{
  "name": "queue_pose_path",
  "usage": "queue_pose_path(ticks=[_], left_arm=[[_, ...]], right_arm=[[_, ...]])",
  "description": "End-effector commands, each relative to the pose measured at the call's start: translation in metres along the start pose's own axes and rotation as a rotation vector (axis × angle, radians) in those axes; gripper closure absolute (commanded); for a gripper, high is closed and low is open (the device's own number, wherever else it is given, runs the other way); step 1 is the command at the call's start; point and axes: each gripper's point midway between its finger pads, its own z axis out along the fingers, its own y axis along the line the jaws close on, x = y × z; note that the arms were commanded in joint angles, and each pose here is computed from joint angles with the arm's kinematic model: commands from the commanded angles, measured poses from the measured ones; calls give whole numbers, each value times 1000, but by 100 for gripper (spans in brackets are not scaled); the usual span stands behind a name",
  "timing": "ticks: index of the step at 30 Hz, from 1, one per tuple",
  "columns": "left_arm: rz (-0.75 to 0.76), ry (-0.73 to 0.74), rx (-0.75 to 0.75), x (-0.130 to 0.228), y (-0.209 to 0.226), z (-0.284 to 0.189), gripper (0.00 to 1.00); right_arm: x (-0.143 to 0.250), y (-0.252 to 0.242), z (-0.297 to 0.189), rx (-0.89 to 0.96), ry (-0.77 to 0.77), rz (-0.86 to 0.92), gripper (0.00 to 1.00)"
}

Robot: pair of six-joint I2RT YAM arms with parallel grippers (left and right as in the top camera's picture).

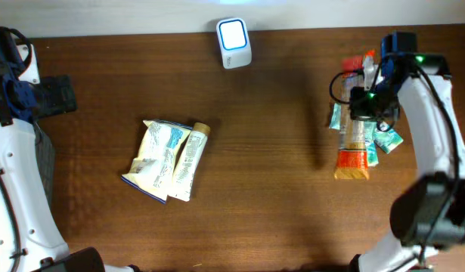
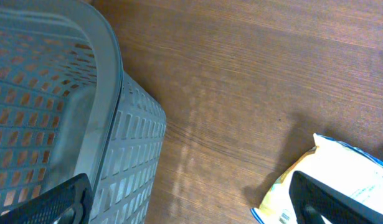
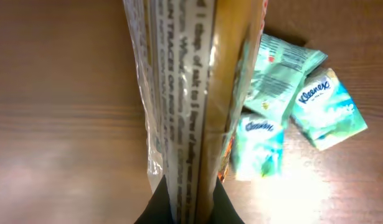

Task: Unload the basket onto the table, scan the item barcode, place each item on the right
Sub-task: 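Carry the spaghetti packet right and set it on the tissue packs, then reach the right gripper to the white tube bottle and grasp it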

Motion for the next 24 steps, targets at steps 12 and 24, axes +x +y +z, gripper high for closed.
queue_pose_path(ticks=[12,24], left_arm=[[-5,-18,-6,-2,3,-6,1],[-5,-18,-6,-2,3,-6,1]], right_arm=[[2,2,5,-33,189,15,34],[-16,321,43,-535,-109,-578,39]])
